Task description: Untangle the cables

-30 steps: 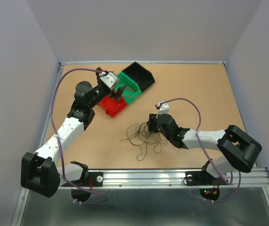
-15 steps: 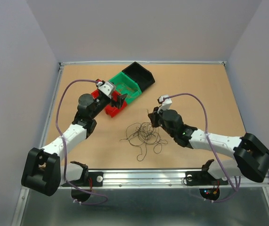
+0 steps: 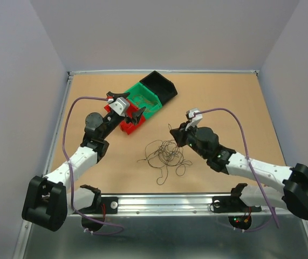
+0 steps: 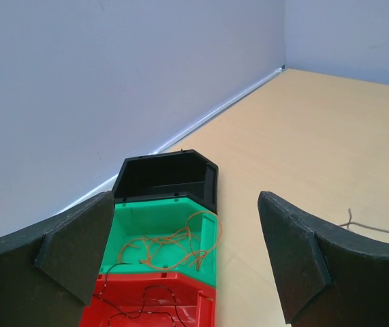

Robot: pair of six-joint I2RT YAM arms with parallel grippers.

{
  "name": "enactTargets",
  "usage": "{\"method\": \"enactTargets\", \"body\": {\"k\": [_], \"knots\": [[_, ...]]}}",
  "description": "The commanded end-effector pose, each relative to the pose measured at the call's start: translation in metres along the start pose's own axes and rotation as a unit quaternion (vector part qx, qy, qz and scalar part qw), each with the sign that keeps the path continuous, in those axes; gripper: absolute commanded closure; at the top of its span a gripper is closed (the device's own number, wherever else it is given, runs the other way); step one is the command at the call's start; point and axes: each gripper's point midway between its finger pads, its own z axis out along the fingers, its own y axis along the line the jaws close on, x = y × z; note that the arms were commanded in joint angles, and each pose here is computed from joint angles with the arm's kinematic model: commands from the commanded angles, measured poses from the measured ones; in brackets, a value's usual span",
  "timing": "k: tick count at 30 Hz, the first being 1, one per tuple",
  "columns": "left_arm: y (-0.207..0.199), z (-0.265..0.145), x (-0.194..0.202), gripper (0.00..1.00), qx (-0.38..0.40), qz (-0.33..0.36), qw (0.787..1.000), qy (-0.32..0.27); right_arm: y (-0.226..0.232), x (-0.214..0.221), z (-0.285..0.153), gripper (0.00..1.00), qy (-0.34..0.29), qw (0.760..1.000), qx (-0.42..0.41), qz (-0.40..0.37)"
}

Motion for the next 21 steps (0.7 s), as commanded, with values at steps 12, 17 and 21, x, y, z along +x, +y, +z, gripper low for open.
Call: {"method": "enactTargets", "body": {"k": [12,17,21], "knots": [[-0.029,-0.009,-0.027,0.01,0.077,0.035,0.994,-0.065,0.105,-0.300,-0.086,1.00,-0.224,0.964,-0.138,0.041],[-0.039,-0.012,-0.027,0.01,0.106,0.042,0.991,-0.068,0.107,-0.358,-0.111,0.99,-0.281,0.950,-0.126,0.044],[0.000,-0.007,-0.023,0.01,-0.005,0.024,0.998,-0.055,0.092,-0.368,-0.094,0.99,-0.295,0.953,-0.064,0.013]]}}
